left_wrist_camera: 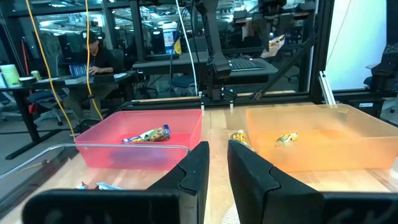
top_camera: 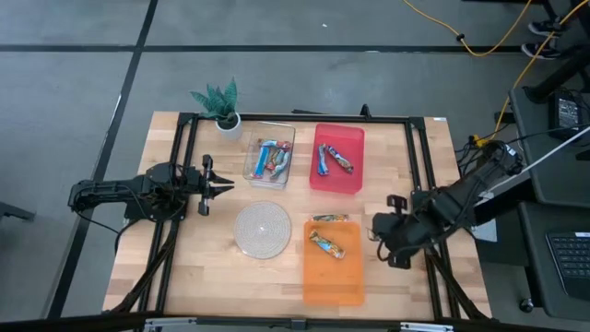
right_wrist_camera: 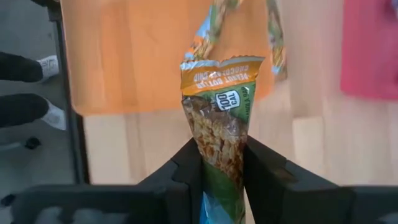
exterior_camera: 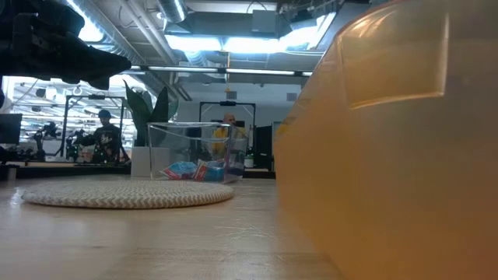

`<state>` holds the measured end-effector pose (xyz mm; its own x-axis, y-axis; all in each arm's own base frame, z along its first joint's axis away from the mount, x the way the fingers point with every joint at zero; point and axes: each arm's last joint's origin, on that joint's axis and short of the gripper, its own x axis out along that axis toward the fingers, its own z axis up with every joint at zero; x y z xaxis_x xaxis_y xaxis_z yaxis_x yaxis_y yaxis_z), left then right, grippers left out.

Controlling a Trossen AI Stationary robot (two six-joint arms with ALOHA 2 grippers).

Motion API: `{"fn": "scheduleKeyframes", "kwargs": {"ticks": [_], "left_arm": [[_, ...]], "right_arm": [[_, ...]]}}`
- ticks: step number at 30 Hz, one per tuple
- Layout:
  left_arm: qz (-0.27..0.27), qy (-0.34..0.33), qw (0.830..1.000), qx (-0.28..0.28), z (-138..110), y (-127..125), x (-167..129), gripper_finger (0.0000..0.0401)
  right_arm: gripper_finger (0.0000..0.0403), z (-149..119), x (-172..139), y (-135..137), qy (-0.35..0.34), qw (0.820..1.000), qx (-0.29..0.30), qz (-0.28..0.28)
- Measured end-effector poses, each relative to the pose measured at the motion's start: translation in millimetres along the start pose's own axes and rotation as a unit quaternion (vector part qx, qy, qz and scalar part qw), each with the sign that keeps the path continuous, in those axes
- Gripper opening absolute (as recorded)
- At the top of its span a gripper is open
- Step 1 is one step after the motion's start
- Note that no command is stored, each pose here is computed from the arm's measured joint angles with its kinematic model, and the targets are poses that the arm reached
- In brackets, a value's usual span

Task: Pick and place Granola Bars by type
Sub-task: Put the yellow granola bar into the orange bin

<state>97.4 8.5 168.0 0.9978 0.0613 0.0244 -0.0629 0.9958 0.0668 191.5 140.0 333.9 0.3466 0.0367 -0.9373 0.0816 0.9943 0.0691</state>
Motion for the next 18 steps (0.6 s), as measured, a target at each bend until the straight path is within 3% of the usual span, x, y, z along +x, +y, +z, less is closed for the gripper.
{"fn": "scheduleKeyframes", "kwargs": {"ticks": [9,18], "left_arm": [[0.000,0.000,1.000,0.000,0.0,0.0,0.0,0.0055],[0.000,0.000,1.000,0.000,0.0,0.0,0.0,0.0055]], "right_arm": [[0.0099,30.0,4.2,-16.3,-0.054,0.996,-0.068,0.035],[0.0099,54.9,2.9,-23.6,-0.131,0.979,-0.132,0.083]]}}
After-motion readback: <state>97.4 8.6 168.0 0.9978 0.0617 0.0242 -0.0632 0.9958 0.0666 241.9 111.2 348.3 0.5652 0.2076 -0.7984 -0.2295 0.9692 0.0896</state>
